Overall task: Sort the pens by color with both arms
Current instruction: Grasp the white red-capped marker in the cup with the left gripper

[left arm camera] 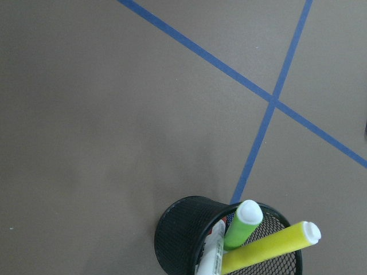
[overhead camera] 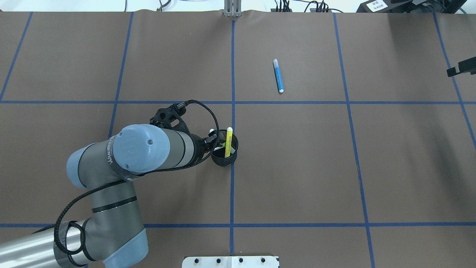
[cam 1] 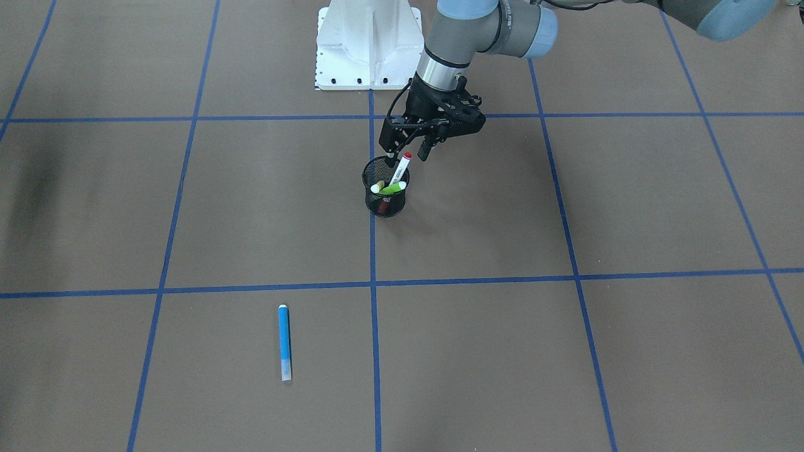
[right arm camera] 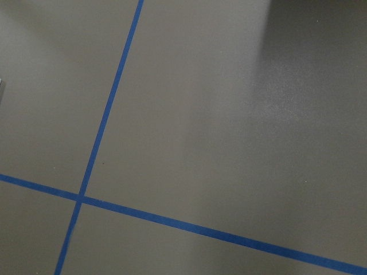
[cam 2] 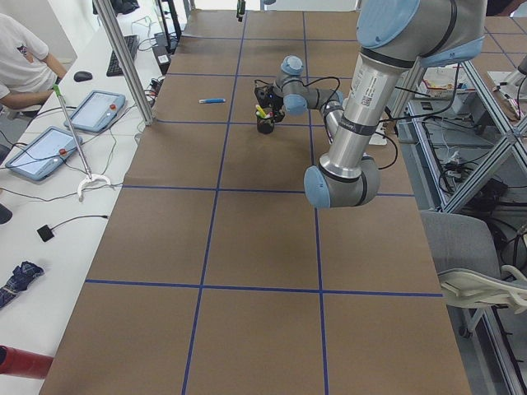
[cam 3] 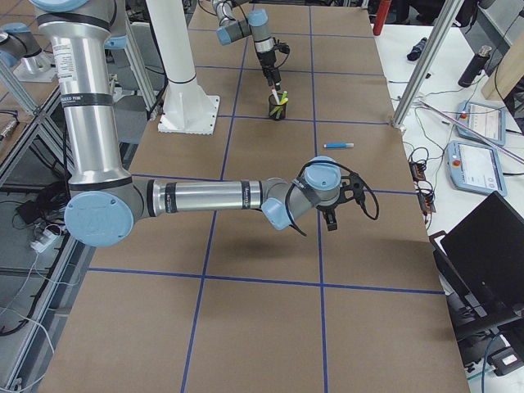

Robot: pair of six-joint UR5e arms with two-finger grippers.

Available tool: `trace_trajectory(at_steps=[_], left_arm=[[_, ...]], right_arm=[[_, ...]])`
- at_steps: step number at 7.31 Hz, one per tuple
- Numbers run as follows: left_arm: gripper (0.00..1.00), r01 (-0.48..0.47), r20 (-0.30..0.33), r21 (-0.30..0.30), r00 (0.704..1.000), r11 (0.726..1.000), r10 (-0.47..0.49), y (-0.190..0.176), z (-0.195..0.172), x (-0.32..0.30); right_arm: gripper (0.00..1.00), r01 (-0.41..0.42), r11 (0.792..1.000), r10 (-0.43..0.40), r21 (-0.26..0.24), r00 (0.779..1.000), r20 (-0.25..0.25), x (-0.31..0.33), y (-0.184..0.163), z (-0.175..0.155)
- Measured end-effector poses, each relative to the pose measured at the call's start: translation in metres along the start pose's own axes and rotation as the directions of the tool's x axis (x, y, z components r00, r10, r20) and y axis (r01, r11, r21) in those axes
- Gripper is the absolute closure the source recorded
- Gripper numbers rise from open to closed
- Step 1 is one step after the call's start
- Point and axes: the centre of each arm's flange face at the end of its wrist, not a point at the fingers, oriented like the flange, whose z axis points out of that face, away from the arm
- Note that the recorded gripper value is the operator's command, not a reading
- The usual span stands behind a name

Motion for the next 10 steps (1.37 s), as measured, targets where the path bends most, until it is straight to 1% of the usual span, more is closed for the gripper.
trace_trajectory(at_steps=[1,3,5,6,7,8,10], left_arm=[[1.00,-0.002,0.000,-0.007,1.000,1.000,0.002,0.004,0.003,0.000],[1.00,-0.005,-0.010,-0.017,1.000,1.000,0.005,0.010,0.000,0.002],[1.00,-0.007,-0.036,-0.019,0.999,1.000,0.006,0.009,-0.014,0.006],[0.32,-0.007,-0.049,-0.015,0.999,1.000,0.006,0.006,-0.022,0.007],[0.13,-0.007,-0.051,-0.010,0.999,1.000,0.006,0.003,-0.025,0.007],[0.02,-0.009,-0.049,-0.007,0.999,1.000,0.008,0.001,-0.025,0.005],[0.02,-0.011,-0.042,-0.003,0.999,1.000,0.011,0.000,-0.024,0.003]], right_arm=[[0.00,0.000,1.000,0.000,0.000,1.000,-0.001,0.000,0.000,0.000],[0.00,0.001,1.000,-0.001,0.001,1.000,-0.001,0.000,0.000,0.000],[0.00,0.006,1.000,-0.006,0.007,1.000,-0.003,-0.001,-0.002,-0.001],[0.00,0.008,1.000,-0.008,0.008,1.000,-0.004,-0.002,-0.002,-0.001],[0.00,0.009,1.000,-0.009,0.009,1.000,-0.004,-0.001,-0.002,-0.001],[0.00,0.009,1.000,-0.009,0.010,1.000,-0.004,-0.001,-0.002,-0.001],[0.00,0.009,1.000,-0.009,0.010,1.000,-0.005,-0.001,-0.002,-0.001]])
